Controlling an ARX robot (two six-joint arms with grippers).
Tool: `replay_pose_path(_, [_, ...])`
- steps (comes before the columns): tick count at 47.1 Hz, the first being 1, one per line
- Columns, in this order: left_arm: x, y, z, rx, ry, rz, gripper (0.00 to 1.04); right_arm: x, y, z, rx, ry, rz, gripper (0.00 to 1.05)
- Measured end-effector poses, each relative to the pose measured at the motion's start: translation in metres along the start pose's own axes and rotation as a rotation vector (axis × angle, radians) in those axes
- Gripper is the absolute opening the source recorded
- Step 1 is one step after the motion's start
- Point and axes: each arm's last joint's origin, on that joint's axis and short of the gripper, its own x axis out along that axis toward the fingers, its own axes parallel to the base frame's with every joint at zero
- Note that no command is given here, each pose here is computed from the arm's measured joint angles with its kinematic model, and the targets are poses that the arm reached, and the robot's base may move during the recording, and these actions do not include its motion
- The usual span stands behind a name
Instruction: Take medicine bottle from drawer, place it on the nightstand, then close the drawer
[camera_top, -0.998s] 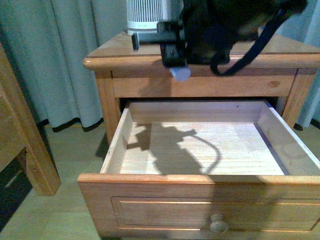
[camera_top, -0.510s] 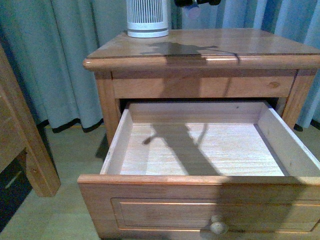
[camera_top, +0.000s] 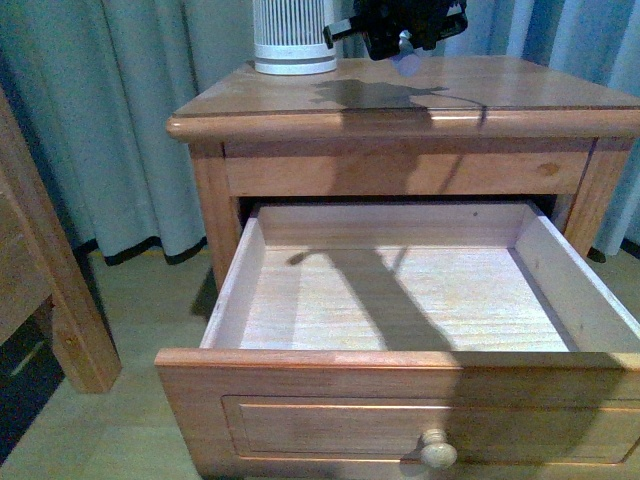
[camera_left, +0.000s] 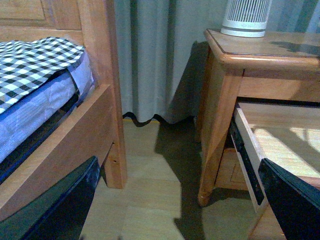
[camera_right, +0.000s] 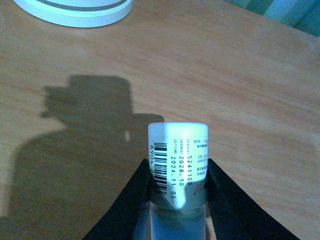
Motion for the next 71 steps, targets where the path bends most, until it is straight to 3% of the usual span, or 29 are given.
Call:
replay_pose_path(5, [0.000,0.000,0.000,0.000,0.000,0.000,0.98,-0.002,0.002,-0.004,-0.006,0.012,0.014,0.29])
replay_pose_path(13, [0.000,0.000,0.000,0.000,0.000,0.000,0.98,-0.002,0.005,-0.018,-0.012,0.012,0.031,0.62])
replay_pose_path(26, [0.000,0.000,0.000,0.000,0.000,0.000,0.98,-0.028,-0.017,-0.009,0.047,-0.101,0.023,0.98])
replay_pose_path(38, [0.000,0.000,0.000,0.000,0.000,0.000,0.98,-0.108,-0.040,0.002,0.157,-0.271,0.109,0.98])
replay_pose_path(44, [0.000,0.000,0.000,0.000,0.000,0.000,0.98,-0.175,-0.042,-0.022,0.229,-0.321,0.199,0.98])
replay_pose_path(49, [0.000,0.000,0.000,0.000,0.000,0.000,0.98,-0.213,-0.039,-0.060,0.256,-0.291,0.236,0.84])
replay_pose_path(55, [0.000,0.000,0.000,0.000,0.000,0.000,0.98,-0.253,-0.027,-0.152,0.271,-0.133,0.278,0.55])
replay_pose_path(58, [0.000,0.000,0.000,0.000,0.000,0.000,0.98,-0.258,-0.025,-0.180,0.267,-0.075,0.280,0.46])
replay_pose_path(64, [0.000,0.000,0.000,0.000,0.000,0.000,0.98,-0.256,-0.018,-0.253,0.271,0.080,0.242,0.18])
replay_pose_path(68, [0.000,0.000,0.000,0.000,0.000,0.000,0.98,-0.253,-0.013,-0.276,0.254,0.085,0.213,0.04])
replay_pose_path(71, [0.000,0.000,0.000,0.000,0.000,0.000,0.98,-0.248,-0.009,-0.288,0.241,0.073,0.196,0.03])
